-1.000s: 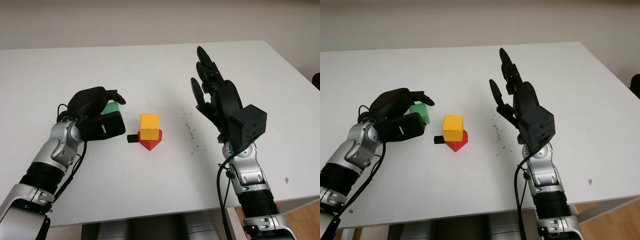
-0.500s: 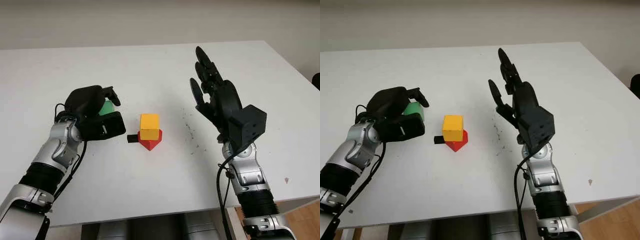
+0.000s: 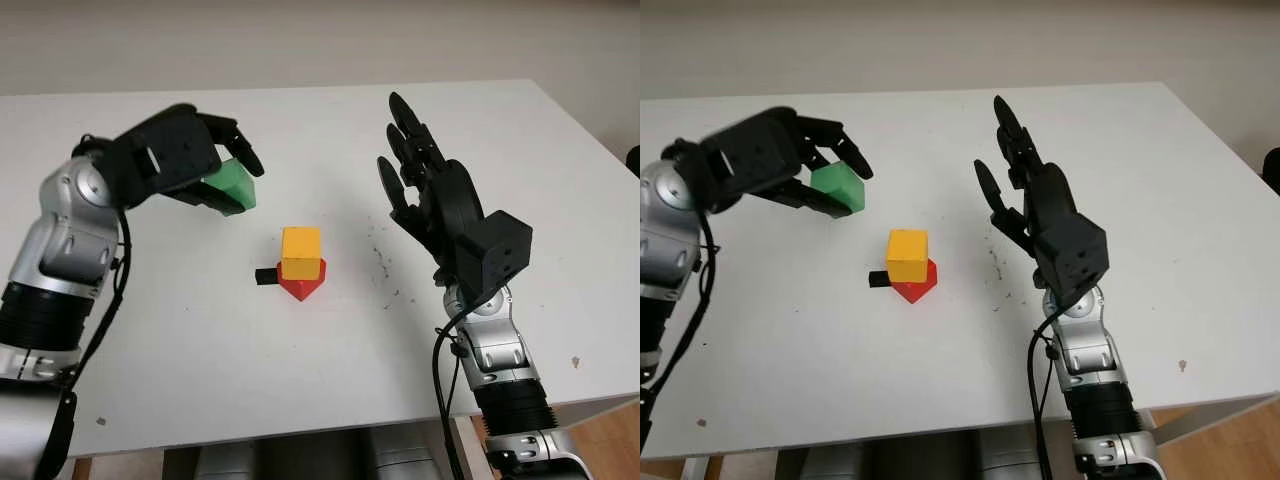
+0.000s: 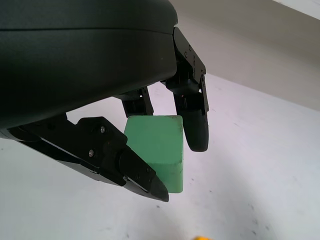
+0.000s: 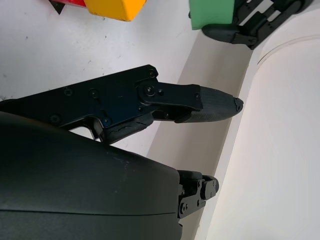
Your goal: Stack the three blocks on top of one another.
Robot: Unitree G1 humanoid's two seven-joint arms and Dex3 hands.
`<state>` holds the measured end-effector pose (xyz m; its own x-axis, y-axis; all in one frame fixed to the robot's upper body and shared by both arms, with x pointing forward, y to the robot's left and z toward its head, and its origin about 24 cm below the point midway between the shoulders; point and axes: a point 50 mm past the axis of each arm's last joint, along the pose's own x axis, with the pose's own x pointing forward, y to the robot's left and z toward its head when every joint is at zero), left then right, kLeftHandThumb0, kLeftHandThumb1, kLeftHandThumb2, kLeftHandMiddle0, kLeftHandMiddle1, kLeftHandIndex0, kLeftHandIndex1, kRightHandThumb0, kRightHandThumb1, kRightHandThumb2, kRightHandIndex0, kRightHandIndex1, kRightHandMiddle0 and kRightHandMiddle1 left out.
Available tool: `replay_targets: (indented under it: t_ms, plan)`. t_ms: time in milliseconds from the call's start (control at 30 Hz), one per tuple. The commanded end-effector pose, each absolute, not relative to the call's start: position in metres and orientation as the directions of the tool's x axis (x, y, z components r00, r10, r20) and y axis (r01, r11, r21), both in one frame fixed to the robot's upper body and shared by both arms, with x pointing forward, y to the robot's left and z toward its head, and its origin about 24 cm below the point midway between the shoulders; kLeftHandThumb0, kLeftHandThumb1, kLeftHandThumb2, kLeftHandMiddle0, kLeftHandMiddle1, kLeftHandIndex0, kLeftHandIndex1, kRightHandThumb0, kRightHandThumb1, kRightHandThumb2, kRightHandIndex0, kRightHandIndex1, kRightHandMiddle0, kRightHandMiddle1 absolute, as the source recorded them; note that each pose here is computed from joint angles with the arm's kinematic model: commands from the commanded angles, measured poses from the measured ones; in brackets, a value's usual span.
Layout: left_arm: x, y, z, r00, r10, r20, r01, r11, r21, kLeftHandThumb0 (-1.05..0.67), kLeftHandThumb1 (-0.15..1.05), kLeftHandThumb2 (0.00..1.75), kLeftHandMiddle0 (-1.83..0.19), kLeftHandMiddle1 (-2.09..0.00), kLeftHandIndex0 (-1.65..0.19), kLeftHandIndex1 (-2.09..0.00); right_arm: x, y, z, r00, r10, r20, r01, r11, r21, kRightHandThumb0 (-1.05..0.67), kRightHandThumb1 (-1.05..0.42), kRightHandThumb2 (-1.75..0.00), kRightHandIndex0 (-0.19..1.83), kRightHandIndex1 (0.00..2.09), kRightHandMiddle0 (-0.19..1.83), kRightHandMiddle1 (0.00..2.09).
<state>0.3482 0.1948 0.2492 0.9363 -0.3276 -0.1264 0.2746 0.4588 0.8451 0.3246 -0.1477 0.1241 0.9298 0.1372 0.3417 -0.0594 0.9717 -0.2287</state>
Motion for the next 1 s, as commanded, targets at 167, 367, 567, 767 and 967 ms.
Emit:
replay_targets:
  t_ms: [167, 367, 567, 767, 967]
  plan:
    - [0.342, 0.182, 0.283, 0.896, -0.427, -0.118, 0.297, 0.381, 0.875, -0.13, 0.88, 0.05, -0.65, -1.28, -0.47, -1.36, 0.325, -0.146, 0.125, 0.928, 0.139, 0.346, -0.058, 0.97, -0.234, -0.71, -1.05, -0.49, 0.14, 0.07, 0.15, 0.09]
    - [0.336, 0.166, 0.293, 0.86, -0.492, -0.132, 0.326, 0.331, 0.886, -0.15, 0.9, 0.06, -0.6, -1.42, -0.43, -1.47, 0.325, -0.146, 0.125, 0.927, 0.141, 0.349, -0.06, 0.971, -0.231, -0.7, -1.05, -0.48, 0.15, 0.06, 0.16, 0.1]
    - [0.331, 0.145, 0.301, 0.815, -0.549, -0.186, 0.388, 0.28, 0.878, -0.16, 0.9, 0.05, -0.61, -1.47, -0.42, -1.51, 0.325, -0.145, 0.126, 0.924, 0.142, 0.355, -0.054, 0.968, -0.245, -0.69, -1.05, -0.49, 0.15, 0.06, 0.15, 0.1]
    - [0.329, 0.129, 0.303, 0.783, -0.58, -0.225, 0.462, 0.299, 0.835, -0.18, 0.88, 0.05, -0.62, -1.53, -0.43, -1.49, 0.326, -0.144, 0.125, 0.928, 0.113, 0.354, -0.04, 0.978, -0.207, -0.7, -1.05, -0.49, 0.14, 0.06, 0.13, 0.09]
    - [0.326, 0.121, 0.298, 0.758, -0.61, -0.23, 0.491, 0.301, 0.818, -0.21, 0.89, 0.06, -0.6, -1.56, -0.41, -1.48, 0.327, -0.147, 0.128, 0.926, 0.094, 0.365, -0.036, 0.986, -0.164, -0.76, -1.05, -0.61, 0.07, 0.02, 0.07, 0.06]
